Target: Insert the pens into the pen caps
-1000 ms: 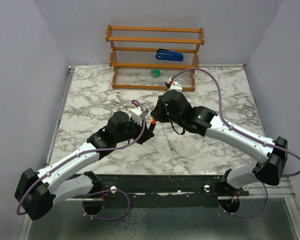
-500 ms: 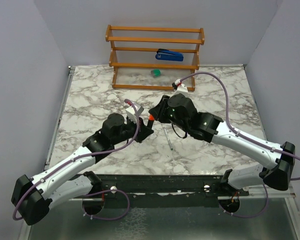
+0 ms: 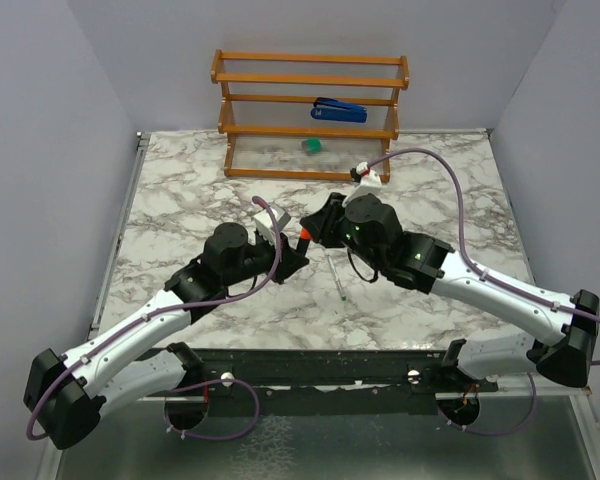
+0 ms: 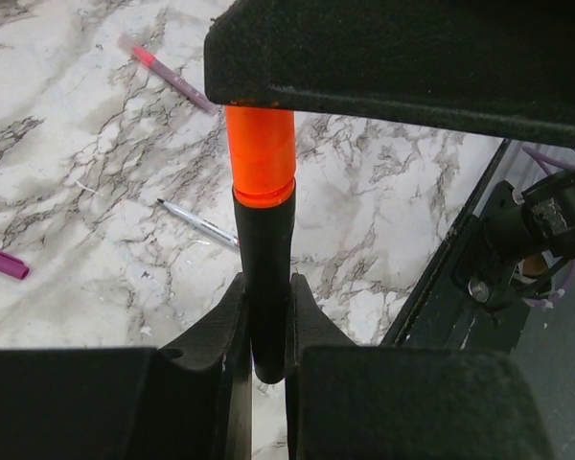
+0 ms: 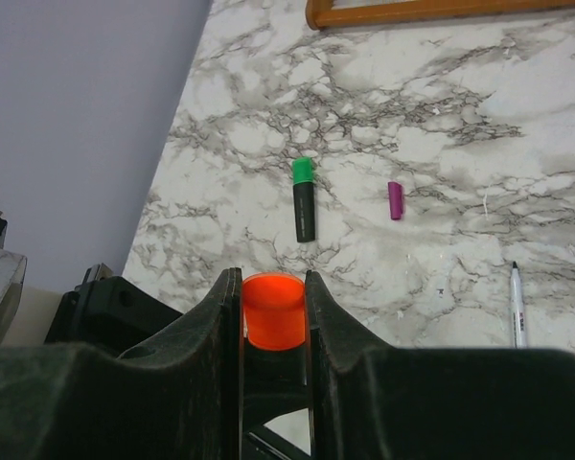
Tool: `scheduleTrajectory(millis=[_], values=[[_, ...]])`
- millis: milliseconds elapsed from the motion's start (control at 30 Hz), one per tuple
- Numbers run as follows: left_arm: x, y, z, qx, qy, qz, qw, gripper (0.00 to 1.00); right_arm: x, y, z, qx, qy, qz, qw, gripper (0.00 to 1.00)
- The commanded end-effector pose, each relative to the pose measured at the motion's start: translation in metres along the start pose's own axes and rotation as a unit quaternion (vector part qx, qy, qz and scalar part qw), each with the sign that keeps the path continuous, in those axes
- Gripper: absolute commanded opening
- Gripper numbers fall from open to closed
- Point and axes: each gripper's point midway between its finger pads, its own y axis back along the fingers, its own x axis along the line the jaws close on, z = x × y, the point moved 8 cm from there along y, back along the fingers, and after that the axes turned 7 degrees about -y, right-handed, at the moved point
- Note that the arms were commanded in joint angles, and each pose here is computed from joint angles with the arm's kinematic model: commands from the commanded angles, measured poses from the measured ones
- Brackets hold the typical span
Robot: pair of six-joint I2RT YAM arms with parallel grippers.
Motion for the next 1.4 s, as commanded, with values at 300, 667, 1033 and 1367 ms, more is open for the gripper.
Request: scheduleTrajectory(millis=[300, 667, 1033, 1367], values=[[-0.021, 0.013, 0.083, -0.147, -0.1, -0.057, 0.982, 0.0, -0.016, 0.014, -0.052, 0.143, 0.118, 0.05, 0.982, 0.05], [-0.024, 0.022, 0.104, -0.223, -0.08, -0.043, 0.971, 0.0, -0.014, 0.015, -0.06, 0.121, 0.086, 0.083, 0.985, 0.0], [-0.033, 0.033, 0.124, -0.264, -0.083, -0.056, 0.959, 0.0, -0.017, 0.023, -0.07, 0.143, 0.11, 0.123, 0.976, 0.0], [-0.039, 0.039, 0.141, -0.289, -0.087, -0.069, 0.951, 0.0, -0.027, 0.024, -0.087, 0.182, 0.118, 0.127, 0.968, 0.0]])
